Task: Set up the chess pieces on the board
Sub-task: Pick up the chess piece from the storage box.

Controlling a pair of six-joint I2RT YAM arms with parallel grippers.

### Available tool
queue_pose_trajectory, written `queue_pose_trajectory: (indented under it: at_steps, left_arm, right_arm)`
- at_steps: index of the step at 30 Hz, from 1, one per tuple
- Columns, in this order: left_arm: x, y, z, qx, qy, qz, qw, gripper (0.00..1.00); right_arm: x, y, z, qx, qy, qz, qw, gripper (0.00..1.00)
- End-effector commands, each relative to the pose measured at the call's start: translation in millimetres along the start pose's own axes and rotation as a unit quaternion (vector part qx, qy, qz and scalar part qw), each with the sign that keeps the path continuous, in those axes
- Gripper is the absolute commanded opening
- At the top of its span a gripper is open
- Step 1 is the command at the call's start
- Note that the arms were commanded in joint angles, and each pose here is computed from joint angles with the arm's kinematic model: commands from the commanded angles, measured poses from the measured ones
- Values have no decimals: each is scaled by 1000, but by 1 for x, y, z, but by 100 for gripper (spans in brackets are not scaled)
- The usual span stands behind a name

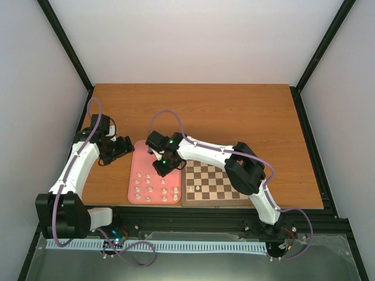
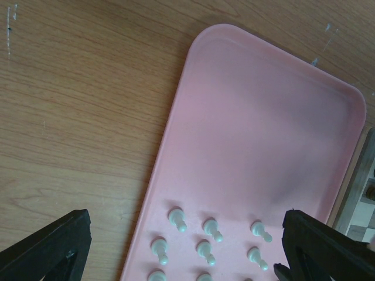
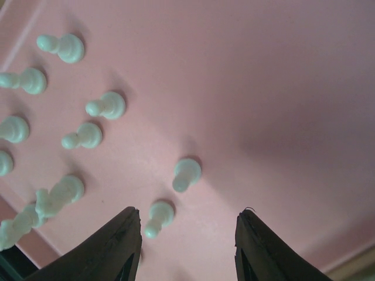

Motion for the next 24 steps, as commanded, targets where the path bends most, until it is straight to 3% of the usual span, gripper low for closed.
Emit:
queue_pose_trajectory:
  at_steps: [1,17,24]
  left_arm:
    - [-1,4,-3,-13,0,-6,1000,100]
    - [-2,6,-3,-11,-1,-4,1000,100]
    - [-2,7,-2,-10,-1,-5,1000,100]
  right_arm:
    - [8,10,11,-1,22,-23,1000,44]
    - [4,16,38,24,2,-23,999,36]
    - [3,18,40,30,-5,-25,999,20]
Point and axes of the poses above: each gripper's point midway between its finger pads, its own z axis out along the fingers, its own x axis along the line the jaws close on, y = z × x, the point moved 9 cm from there along -z, back along the fingers, and after that the axes turned 3 degrees about z, right-handed, at the moved point
